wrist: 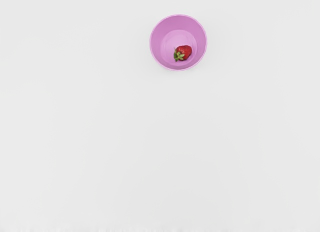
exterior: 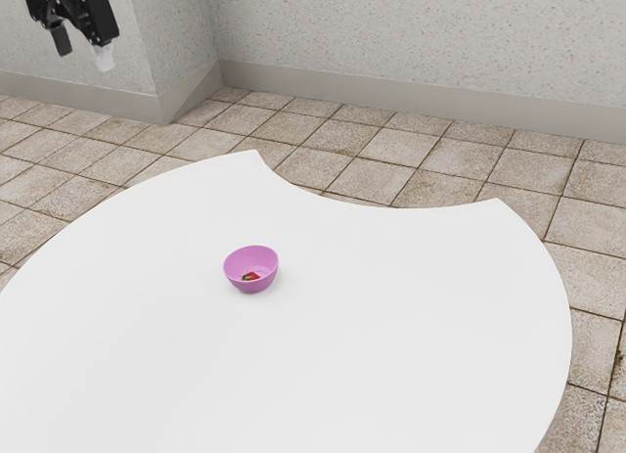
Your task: Take strawberry from the bowl
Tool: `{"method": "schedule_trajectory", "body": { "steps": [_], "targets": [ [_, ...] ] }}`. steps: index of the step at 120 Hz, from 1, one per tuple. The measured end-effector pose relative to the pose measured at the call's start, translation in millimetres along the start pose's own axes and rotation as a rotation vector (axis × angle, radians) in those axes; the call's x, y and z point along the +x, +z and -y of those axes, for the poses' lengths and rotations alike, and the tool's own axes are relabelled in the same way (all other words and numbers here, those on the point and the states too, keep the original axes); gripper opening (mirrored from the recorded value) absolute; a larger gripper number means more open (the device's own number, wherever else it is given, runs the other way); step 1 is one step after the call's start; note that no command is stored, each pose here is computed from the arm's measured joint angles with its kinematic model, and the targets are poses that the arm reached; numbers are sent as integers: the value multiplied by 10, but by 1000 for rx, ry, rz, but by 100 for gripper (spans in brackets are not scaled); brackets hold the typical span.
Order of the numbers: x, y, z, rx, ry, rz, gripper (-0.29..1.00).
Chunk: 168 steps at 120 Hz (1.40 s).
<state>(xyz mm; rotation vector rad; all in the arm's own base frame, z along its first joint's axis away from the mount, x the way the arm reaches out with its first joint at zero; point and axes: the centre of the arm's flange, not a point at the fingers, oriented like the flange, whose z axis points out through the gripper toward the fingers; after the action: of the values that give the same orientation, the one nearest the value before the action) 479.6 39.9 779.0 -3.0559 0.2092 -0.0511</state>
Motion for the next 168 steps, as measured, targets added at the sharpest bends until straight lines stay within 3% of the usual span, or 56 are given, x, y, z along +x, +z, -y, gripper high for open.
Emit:
{"method": "schedule_trajectory", "body": {
  "steps": [12, 25, 56, 75, 112, 168],
  "targets": [
    [120, 507, 55, -13, -30, 71, 70],
    [180, 1860, -204, -57, -13, 214, 70],
    [933, 2932, -480, -76, -3, 178, 70],
    [1539, 3875, -290, -80, -9, 187, 70],
    [1837, 4477, -89, -50, 22, 133, 70],
    [1979, 4762, -128, -149, 290, 71, 70]
  ]
}}
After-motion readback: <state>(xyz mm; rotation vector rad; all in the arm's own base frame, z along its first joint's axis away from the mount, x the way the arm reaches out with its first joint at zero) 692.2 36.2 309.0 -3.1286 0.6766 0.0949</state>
